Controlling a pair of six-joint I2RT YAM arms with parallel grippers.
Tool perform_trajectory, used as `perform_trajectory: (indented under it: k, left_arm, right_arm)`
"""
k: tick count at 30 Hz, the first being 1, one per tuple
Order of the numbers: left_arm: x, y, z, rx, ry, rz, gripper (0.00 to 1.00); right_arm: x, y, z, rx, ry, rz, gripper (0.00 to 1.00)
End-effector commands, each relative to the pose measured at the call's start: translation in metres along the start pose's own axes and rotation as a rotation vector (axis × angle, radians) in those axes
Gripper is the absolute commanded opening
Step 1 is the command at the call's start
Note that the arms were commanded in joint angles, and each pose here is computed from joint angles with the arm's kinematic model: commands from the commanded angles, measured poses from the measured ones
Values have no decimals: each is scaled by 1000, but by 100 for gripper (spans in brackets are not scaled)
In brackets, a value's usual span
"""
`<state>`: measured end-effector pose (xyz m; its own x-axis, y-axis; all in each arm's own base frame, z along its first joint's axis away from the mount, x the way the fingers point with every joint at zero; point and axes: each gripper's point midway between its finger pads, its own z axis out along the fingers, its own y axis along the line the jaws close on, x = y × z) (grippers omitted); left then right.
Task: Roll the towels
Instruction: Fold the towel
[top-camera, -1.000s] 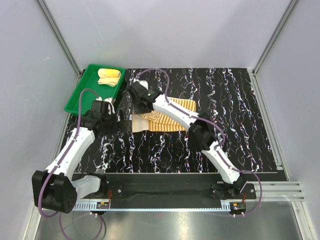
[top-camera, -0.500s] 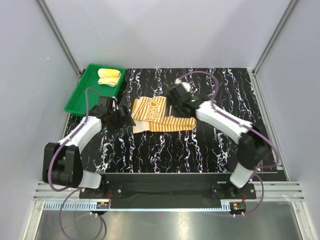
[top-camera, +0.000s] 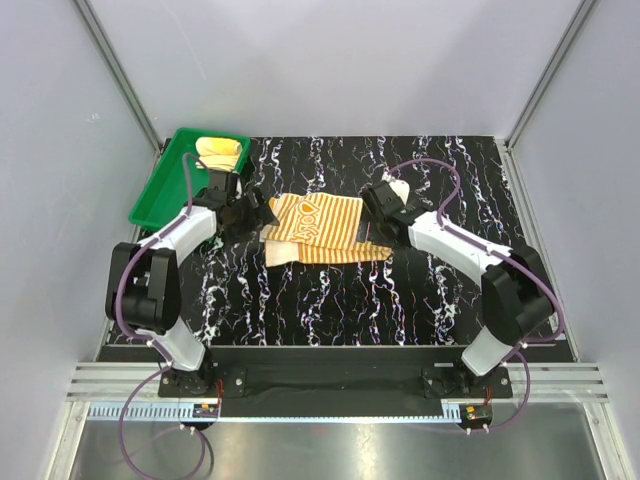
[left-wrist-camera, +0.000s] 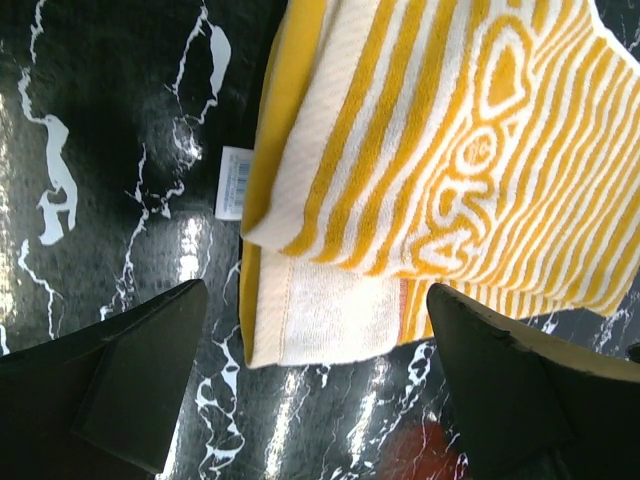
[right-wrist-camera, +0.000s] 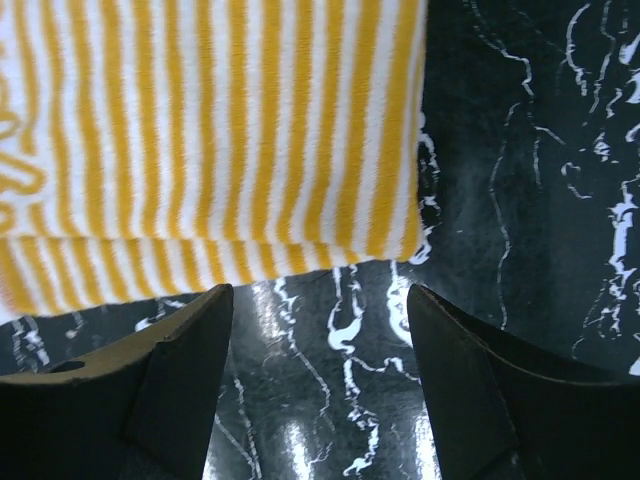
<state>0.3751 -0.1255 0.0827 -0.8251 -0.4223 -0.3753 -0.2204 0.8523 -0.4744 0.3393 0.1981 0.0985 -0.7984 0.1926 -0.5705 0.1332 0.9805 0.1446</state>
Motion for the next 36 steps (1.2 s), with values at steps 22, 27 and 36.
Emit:
perform_trajectory:
  k: [22, 27, 36]
  left_arm:
    - [-21, 3, 37, -32, -35, -3, 76]
    - [-21, 1, 40, -18, -30, 1, 52]
    - [-23, 0, 45, -19, -33, 8, 49]
  right_arm:
    - [4, -31, 62, 42, 76, 56, 65]
    - [11, -35, 66, 52, 85, 54, 40]
    - [10, -36, 63, 51, 88, 39, 27]
